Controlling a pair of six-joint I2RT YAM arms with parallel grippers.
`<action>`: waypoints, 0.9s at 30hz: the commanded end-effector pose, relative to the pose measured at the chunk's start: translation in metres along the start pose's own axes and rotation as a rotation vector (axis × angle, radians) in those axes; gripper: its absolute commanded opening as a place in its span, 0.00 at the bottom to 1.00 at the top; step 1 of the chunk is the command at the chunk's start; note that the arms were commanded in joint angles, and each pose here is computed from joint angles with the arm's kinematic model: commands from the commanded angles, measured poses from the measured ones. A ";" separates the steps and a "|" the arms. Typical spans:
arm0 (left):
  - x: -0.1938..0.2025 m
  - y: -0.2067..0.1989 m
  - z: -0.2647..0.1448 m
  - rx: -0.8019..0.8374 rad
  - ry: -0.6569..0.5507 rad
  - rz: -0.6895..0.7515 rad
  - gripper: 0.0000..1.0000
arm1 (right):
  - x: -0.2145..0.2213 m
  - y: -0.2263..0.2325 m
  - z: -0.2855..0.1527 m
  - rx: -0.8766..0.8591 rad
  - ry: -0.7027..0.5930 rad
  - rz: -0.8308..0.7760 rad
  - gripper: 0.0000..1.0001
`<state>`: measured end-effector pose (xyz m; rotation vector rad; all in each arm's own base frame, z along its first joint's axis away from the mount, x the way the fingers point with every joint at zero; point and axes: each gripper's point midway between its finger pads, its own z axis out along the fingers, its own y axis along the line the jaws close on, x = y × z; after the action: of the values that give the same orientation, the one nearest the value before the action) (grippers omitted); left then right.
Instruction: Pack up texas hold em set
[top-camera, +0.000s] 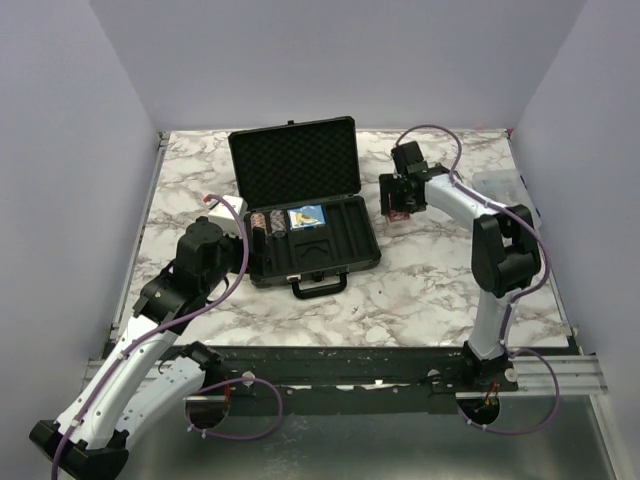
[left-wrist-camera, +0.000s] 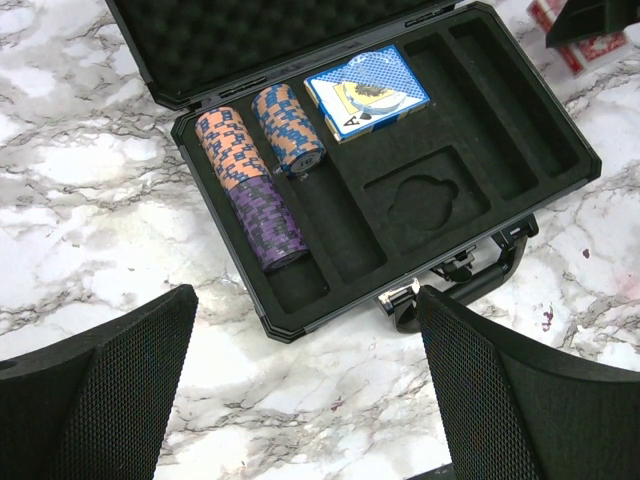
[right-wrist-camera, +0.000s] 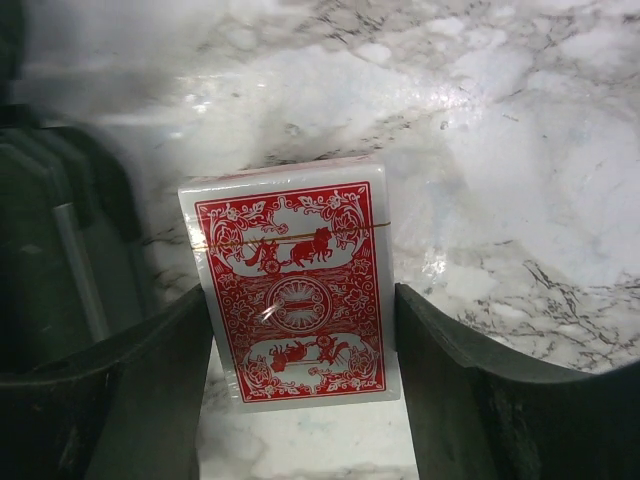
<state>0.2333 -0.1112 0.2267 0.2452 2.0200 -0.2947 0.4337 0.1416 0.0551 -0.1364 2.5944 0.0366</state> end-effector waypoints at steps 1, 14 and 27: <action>0.000 -0.001 0.001 0.009 -0.007 0.004 0.91 | -0.037 0.031 -0.059 -0.150 -0.136 -0.050 0.49; -0.003 0.001 -0.002 0.004 -0.027 0.003 0.91 | -0.015 0.132 -0.139 -0.494 -0.306 -0.519 0.49; -0.025 0.027 -0.021 -0.134 -0.183 -0.054 0.92 | 0.025 0.191 -0.160 -0.794 -0.411 -1.029 0.44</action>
<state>0.2347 -0.0923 0.2406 0.1451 1.9445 -0.2319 0.3242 0.2964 0.1692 -1.2543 1.9453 0.5621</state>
